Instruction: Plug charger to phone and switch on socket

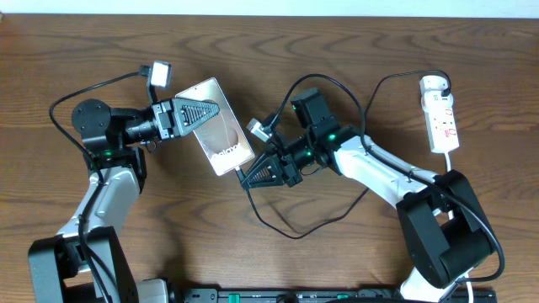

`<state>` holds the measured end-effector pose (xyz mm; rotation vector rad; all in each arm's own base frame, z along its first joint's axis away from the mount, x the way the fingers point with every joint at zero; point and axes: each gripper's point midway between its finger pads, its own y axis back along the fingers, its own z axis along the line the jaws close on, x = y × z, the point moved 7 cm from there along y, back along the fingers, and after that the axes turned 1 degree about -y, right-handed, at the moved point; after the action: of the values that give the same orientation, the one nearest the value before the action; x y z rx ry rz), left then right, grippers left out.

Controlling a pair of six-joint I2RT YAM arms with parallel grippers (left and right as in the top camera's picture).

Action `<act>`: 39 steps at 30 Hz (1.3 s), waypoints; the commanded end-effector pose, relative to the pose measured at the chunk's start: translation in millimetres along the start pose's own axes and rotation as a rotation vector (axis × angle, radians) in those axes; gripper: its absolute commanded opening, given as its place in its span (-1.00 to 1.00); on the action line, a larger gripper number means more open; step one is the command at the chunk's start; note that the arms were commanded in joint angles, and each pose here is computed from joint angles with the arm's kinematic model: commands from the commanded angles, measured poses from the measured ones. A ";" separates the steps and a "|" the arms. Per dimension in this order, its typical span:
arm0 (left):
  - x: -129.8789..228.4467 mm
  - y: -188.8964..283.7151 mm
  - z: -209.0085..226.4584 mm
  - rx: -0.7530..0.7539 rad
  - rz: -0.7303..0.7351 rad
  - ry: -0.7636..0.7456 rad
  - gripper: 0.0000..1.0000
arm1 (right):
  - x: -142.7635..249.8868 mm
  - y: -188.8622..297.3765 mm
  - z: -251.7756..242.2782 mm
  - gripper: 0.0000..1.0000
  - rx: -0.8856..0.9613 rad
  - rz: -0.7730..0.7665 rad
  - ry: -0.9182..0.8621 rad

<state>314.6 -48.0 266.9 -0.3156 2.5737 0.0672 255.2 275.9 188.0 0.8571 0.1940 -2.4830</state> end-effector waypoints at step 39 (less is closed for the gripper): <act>12.7 -0.4 4.6 0.005 0.018 -0.014 -0.86 | -22.9 7.4 5.9 -0.96 -0.016 -0.017 0.040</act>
<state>317.5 -44.0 261.3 -0.4004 2.5734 0.0753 266.8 279.0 198.1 0.8674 0.2040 -2.4925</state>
